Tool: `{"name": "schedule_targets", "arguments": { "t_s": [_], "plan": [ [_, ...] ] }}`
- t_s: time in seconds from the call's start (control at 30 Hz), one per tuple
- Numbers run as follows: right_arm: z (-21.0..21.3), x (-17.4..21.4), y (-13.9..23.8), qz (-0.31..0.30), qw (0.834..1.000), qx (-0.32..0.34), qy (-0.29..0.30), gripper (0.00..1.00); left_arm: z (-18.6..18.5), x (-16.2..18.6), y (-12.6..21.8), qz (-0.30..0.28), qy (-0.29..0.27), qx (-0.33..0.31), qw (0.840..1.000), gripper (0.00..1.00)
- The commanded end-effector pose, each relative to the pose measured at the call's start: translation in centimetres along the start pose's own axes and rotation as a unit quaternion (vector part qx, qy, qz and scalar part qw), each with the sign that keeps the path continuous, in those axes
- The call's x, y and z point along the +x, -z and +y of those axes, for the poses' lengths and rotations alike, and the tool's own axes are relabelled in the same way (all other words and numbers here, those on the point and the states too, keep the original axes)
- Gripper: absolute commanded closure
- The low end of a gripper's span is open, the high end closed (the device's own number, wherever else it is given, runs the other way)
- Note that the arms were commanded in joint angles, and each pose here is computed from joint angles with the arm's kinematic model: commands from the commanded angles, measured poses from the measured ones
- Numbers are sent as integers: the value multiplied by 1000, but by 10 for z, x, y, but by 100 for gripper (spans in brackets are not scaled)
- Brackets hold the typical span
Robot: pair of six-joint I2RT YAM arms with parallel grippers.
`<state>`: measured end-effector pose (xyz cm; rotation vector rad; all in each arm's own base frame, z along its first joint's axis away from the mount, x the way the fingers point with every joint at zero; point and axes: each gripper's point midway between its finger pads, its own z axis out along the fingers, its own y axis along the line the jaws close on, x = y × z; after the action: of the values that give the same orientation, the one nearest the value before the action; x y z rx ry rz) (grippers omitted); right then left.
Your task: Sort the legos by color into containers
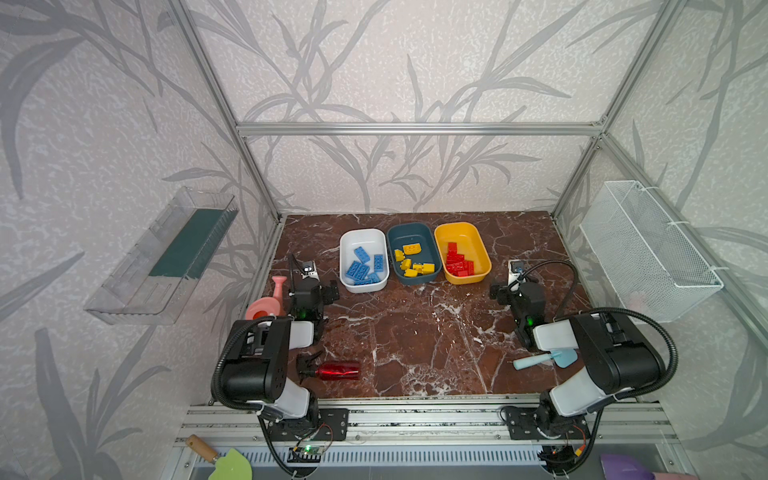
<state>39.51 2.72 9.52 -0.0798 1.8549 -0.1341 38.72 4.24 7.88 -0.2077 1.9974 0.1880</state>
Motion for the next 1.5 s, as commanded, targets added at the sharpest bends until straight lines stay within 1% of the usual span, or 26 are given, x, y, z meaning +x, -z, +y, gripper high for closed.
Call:
{"name": "schedule_targets", "arguments": {
  "t_s": [0.0,0.03,0.1,0.13,0.2,0.27,0.37,0.4,0.43,0.47,0.53,0.6,0.67,0.77,0.83,0.9,0.93,1.0,1.1,1.17,1.2,1.27,1.3,1.37,1.43,1.47],
  "plan": [
    [1,-2,4,-13,1000,-3,4,1,-2,-14,1,-20,5,6,1000,1],
    [-1,-4,11,-33,999,0,-1,1,1,-12,5,-29,9,0,1000,1],
    [-11,1,35,-72,997,18,-21,1,5,-18,26,-85,21,4,996,1],
    [-12,0,36,-62,998,19,-22,1,9,-20,42,-122,31,4,992,1],
    [-9,0,37,-49,998,7,-25,1,18,-20,57,-156,47,-11,987,1],
    [-6,-1,29,-37,999,3,-20,1,16,-16,47,-140,43,-12,989,1],
    [0,-2,4,-22,1000,5,7,1,-13,-14,7,-41,-13,37,998,1],
    [3,1,3,8,1000,1,9,1,-12,-12,0,-9,-5,46,999,1],
    [5,1,2,29,1000,-4,12,1,-3,-14,0,-26,15,34,999,1],
    [4,2,2,36,999,-6,14,1,-3,-15,-1,-32,11,32,999,1],
    [3,-1,1,17,1000,-1,3,1,-3,-14,-1,-14,11,31,999,1],
    [4,-3,2,-16,1000,1,16,1,-4,-15,-1,-27,10,34,999,1],
    [7,1,-1,12,1000,-16,10,1,-3,-14,-1,-19,10,32,999,1],
    [5,-1,0,2,1000,-22,1,1,-3,-14,0,-21,11,32,999,1],
    [-3,-2,14,-34,999,-6,-11,1,2,-13,6,-33,18,22,999,1],
    [-16,0,32,-72,997,25,-30,1,18,-15,28,-88,45,-9,995,1],
    [-18,1,30,-58,997,31,-34,1,29,-18,45,-131,70,-29,989,1],
    [-14,0,27,-48,998,19,-27,1,26,-17,50,-156,64,-13,986,1],
    [-10,-3,19,-57,998,16,-16,1,11,-17,28,-123,39,13,992,1],
    [-9,-1,18,-40,999,14,-17,1,-2,-17,-2,-34,12,29,999,1],
    [-8,-1,12,-31,999,15,-12,1,-6,-19,2,-20,6,41,999,1],
    [-1,0,-2,12,1000,3,4,1,-12,-19,9,-35,-1,62,997,1],
    [-3,2,-2,25,1000,-2,-9,1,-17,-14,4,-26,-9,72,997,1],
    [-2,1,-3,17,1000,-8,-11,1,-2,-16,0,-38,17,28,999,1],
    [4,-2,4,-11,1000,-11,5,1,-5,-13,-1,-13,9,35,999,1],
    [7,-2,7,-17,1000,-18,9,1,-5,-14,0,-20,7,35,999,1]
  ]
}}
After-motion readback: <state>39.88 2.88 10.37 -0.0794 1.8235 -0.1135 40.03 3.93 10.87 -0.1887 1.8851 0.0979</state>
